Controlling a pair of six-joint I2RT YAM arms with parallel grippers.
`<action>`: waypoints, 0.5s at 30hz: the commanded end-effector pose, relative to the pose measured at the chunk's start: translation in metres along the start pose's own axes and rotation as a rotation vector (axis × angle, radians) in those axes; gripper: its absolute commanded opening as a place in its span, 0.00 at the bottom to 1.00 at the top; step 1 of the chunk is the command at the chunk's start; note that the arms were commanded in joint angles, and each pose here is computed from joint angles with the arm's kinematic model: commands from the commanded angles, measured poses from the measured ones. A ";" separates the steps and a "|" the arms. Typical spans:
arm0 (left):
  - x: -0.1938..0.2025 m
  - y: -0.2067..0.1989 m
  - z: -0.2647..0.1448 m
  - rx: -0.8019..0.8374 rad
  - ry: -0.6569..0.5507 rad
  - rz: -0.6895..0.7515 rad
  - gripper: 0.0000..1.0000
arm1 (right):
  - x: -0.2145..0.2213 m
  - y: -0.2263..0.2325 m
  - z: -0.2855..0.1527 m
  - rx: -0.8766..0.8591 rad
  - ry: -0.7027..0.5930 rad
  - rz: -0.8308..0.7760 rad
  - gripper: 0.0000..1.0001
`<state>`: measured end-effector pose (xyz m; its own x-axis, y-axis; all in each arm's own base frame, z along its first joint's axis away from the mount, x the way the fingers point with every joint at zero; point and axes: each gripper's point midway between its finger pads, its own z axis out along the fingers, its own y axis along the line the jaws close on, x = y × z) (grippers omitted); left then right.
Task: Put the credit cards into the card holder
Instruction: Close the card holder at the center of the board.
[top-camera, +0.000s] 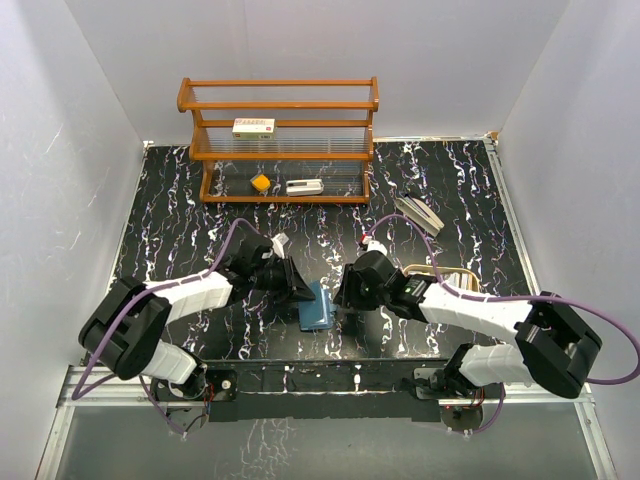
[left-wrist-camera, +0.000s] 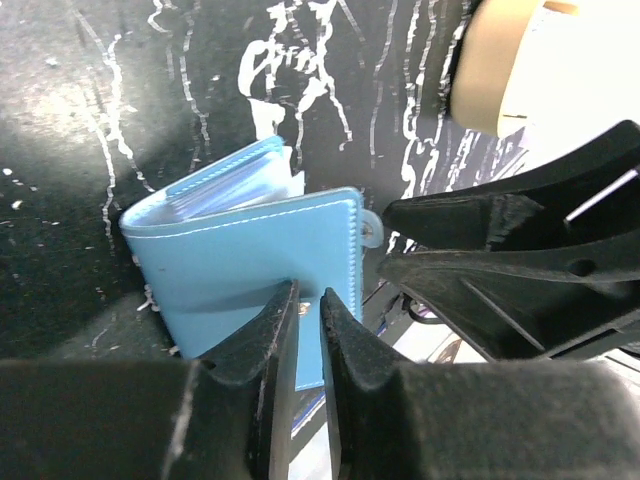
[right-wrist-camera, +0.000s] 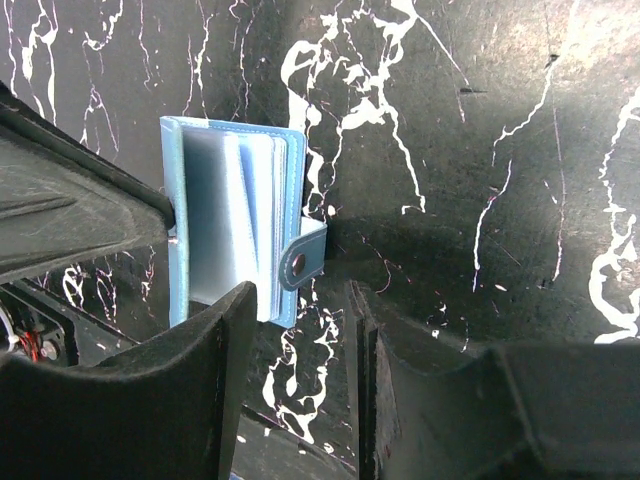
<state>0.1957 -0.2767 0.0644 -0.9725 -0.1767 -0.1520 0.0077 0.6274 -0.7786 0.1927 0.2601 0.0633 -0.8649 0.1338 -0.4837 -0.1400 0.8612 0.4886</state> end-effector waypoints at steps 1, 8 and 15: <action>0.004 0.008 0.003 -0.032 0.023 0.011 0.12 | -0.009 0.016 -0.002 -0.071 -0.043 0.030 0.38; 0.004 0.016 0.005 -0.063 0.026 0.014 0.18 | -0.007 0.019 0.001 -0.085 -0.029 0.031 0.38; 0.009 0.029 0.008 -0.109 0.056 0.012 0.18 | -0.009 0.025 0.003 -0.108 -0.028 0.025 0.43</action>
<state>0.1903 -0.2676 0.0393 -0.9799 -0.1533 -0.1275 -0.0134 0.6885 -0.7251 0.1894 0.2679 0.0632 -0.8746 0.1508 -0.4609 -0.1375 0.8343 0.5339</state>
